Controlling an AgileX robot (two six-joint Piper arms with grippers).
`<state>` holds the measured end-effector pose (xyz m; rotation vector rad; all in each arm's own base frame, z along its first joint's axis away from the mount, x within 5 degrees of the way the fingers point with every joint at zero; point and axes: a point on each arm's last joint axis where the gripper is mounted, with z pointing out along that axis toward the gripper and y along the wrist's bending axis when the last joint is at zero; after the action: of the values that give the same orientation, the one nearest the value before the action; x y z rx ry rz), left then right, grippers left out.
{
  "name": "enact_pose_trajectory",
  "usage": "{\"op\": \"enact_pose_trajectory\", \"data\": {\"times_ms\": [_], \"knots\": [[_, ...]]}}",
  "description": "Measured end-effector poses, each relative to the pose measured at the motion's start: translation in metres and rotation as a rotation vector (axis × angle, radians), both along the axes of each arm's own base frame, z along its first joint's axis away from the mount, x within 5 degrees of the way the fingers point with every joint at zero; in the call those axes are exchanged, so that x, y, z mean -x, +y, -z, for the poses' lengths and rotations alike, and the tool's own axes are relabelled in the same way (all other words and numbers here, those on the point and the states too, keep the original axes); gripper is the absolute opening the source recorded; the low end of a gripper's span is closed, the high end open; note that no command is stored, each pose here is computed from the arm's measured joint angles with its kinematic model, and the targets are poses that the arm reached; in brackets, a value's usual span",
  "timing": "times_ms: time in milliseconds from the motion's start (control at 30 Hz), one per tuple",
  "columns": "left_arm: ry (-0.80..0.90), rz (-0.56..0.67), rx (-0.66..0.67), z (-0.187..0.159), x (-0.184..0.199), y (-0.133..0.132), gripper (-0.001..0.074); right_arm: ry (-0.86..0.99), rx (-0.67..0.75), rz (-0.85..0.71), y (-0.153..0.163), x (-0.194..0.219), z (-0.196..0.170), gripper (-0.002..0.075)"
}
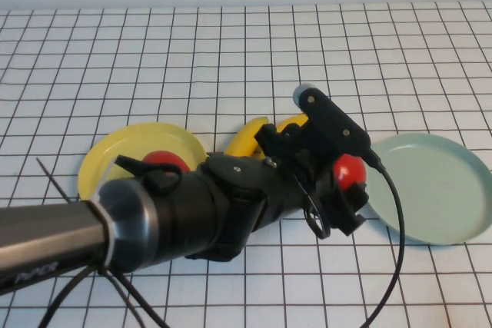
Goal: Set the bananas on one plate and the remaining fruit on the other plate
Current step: Put one type of fruit in the left plate
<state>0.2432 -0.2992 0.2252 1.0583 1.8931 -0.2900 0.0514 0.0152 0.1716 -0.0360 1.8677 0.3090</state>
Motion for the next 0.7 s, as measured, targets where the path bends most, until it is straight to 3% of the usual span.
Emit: {"op": "enact_pose_trajectory", "data": {"times_ms": [100, 433, 567, 700], "knots": [[-0.041, -0.084, 0.014, -0.017, -0.002, 0.01, 0.058, 0.0, 0.0, 0.0, 0.0, 0.0, 0.0, -0.0017], [-0.21, -0.582, -0.049, -0.069, -0.003, 0.076, 0.058, 0.0, 0.0, 0.0, 0.0, 0.0, 0.0, -0.0017], [-0.221, -0.772, -0.064, -0.066, 0.002, 0.1, 0.058, 0.0, 0.0, 0.0, 0.0, 0.0, 0.0, -0.0017], [-0.167, -0.862, -0.025, -0.047, 0.002, 0.115, 0.058, 0.0, 0.0, 0.0, 0.0, 0.0, 0.0, -0.0017]]}}
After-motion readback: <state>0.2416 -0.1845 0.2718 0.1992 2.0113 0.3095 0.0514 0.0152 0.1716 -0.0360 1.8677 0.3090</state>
